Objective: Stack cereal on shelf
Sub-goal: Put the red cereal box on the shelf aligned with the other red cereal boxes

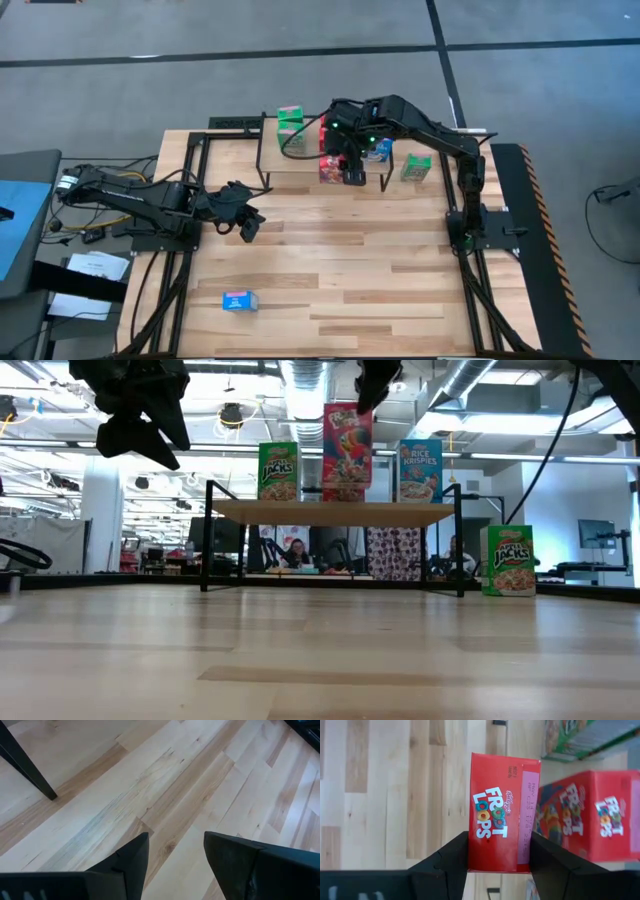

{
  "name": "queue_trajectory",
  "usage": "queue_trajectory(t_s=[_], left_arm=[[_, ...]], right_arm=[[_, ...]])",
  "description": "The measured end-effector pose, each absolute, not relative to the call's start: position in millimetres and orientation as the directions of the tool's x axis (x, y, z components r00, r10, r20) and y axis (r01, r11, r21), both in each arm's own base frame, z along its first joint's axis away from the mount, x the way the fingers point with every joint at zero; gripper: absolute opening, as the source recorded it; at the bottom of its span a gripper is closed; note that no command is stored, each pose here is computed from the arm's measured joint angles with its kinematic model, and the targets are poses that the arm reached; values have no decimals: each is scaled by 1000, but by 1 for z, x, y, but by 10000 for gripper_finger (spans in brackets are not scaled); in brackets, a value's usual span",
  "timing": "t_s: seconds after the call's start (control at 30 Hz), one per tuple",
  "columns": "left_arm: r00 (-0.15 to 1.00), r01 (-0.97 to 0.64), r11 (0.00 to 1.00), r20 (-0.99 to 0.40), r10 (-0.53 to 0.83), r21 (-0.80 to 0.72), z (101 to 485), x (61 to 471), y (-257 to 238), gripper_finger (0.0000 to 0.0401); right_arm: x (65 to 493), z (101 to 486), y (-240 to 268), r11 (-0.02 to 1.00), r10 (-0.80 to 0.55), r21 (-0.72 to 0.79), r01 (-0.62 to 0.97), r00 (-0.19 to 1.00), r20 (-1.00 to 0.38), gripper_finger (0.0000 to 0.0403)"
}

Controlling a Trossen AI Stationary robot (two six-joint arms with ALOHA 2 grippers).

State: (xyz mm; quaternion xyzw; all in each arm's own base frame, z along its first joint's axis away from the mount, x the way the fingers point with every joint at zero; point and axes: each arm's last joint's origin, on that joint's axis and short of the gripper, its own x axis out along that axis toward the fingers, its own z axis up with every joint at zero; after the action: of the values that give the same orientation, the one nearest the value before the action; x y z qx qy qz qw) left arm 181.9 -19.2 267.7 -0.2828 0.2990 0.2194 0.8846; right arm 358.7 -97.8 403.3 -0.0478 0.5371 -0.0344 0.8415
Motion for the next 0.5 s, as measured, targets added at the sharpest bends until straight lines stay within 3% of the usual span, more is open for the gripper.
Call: queue_trajectory(t_s=[0.5], left_arm=[[725, -557, 744, -654, 219, -369, 268, 182, -19, 179]], right_arm=[[366, 386, -85, 998, -64, -58, 27, 377, -924, 206]])
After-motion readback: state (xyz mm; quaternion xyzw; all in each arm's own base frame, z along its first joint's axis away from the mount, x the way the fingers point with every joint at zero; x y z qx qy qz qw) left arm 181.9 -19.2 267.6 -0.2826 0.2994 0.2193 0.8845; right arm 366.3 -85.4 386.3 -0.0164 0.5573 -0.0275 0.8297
